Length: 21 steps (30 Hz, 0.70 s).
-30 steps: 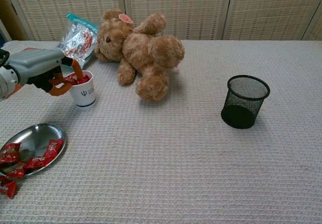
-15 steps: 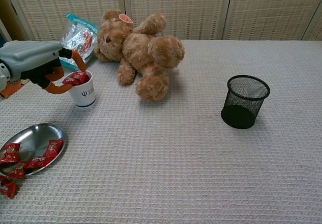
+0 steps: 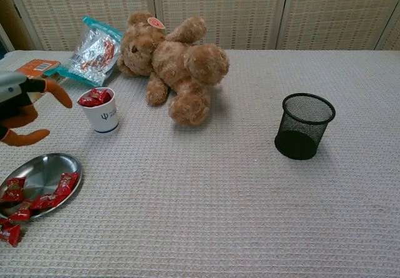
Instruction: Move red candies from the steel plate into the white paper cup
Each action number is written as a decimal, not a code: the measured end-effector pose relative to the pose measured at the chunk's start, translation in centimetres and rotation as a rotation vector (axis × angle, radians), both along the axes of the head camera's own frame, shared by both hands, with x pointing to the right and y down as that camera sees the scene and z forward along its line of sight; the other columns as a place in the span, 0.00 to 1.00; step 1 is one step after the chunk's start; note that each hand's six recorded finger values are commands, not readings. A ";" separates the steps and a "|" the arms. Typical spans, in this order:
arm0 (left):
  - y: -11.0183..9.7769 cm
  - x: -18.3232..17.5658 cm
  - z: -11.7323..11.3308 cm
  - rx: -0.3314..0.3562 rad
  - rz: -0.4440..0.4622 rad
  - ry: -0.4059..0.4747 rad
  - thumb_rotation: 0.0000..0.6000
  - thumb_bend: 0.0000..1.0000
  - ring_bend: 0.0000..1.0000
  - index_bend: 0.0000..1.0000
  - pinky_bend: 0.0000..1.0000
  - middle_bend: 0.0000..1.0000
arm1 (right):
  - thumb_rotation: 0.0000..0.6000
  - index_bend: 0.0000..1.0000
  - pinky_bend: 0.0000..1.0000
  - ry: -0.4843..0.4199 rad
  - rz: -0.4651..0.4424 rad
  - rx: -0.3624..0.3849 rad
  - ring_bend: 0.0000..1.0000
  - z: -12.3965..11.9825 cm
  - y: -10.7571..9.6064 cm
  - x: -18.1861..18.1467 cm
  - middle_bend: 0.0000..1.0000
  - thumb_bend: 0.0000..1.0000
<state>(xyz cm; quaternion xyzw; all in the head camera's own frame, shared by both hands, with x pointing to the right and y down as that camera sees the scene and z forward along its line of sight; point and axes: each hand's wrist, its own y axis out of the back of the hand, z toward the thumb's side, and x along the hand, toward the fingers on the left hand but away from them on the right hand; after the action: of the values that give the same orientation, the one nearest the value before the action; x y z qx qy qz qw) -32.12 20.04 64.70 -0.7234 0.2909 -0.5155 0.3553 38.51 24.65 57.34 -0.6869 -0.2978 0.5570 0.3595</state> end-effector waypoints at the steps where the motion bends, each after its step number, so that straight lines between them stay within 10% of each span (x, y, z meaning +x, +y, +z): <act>1: 1.0 -0.5 0.0 -0.013 -0.004 0.000 1.00 0.39 0.93 0.30 1.00 0.93 | 1.00 0.00 0.00 -0.001 -0.001 0.000 0.00 0.0 0.0 0.0 0.00 0.02; 21: 13.0 -3.8 0.8 0.012 0.013 -0.046 1.00 0.39 0.92 0.35 1.00 0.95 | 1.00 0.00 0.00 -0.018 -0.034 -0.015 0.00 0.0 0.6 -0.7 0.00 0.01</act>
<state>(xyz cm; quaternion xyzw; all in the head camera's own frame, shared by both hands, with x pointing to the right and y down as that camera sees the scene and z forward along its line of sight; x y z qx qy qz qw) -35.88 33.06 65.51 -0.7113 0.2808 -0.5278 0.3696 37.78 25.27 57.32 -0.6995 -0.2854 0.5468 0.3610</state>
